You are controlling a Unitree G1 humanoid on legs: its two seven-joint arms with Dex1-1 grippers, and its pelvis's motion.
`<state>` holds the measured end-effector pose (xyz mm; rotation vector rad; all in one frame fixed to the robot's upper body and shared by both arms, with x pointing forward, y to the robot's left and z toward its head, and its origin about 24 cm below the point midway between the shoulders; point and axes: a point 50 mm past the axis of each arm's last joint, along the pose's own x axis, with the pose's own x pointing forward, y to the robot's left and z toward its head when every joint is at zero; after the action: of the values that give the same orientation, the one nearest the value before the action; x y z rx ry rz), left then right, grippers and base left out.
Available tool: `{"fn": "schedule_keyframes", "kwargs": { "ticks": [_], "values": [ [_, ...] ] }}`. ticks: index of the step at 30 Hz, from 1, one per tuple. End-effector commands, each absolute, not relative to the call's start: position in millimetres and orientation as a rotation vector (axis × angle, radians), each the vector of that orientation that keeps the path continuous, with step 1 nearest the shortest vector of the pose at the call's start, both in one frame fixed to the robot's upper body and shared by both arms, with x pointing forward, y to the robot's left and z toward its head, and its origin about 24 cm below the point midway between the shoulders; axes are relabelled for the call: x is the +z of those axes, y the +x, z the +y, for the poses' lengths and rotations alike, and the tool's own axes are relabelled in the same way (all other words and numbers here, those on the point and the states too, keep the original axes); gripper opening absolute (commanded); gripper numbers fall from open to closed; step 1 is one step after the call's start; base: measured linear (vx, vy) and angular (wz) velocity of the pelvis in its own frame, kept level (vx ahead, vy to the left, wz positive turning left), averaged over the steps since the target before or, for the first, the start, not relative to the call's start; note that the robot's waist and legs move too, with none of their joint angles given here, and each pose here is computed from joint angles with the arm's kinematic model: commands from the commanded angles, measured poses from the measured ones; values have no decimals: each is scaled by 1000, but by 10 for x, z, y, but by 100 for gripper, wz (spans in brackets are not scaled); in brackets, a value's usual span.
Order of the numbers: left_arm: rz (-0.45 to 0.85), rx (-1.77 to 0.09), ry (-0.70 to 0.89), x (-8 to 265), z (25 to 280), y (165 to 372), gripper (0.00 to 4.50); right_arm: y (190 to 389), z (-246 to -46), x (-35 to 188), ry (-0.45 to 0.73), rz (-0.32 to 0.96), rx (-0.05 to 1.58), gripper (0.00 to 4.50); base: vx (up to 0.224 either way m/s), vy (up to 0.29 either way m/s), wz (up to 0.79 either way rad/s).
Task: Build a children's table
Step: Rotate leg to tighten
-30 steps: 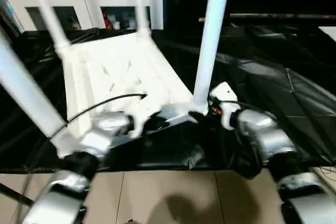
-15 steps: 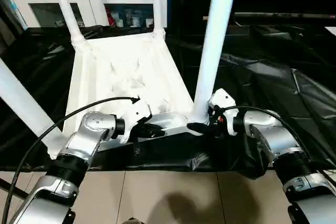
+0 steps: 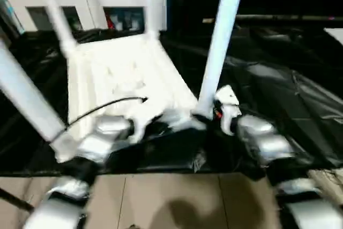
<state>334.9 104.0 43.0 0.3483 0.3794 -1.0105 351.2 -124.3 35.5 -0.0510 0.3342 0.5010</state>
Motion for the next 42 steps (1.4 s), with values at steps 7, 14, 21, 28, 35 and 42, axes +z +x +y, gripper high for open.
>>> {"fn": "schedule_keyframes", "kwargs": {
  "ticks": [7, 14, 21, 28, 35, 42],
  "values": [
    [352, -832, 294, 419, 626, 3449, 0, 3436, -680, 298, -9, 303, 558, 272, 0, 0, 0],
    [338, -899, 293, 441, 690, 3434, 0, 3460, -771, 426, 18, 241, 638, 381, 0, 0, 0],
    [325, -1089, 312, 453, 946, 3319, 0, 3448, -1152, 563, -114, 237, 839, 391, 0, 0, 0],
    [335, -1179, 300, 482, 1179, 3240, 0, 3389, -1391, 620, -216, 283, 1006, 391, 0, 0, 0],
    [327, -1228, 271, 510, 1224, 3182, 0, 3407, -1395, 633, -228, 303, 1056, 377, 0, 0, 0],
    [336, -1246, 264, 499, 1224, 3154, 0, 3423, -1360, 608, -217, 318, 1073, 323, 0, 0, 0]
  ]
}}
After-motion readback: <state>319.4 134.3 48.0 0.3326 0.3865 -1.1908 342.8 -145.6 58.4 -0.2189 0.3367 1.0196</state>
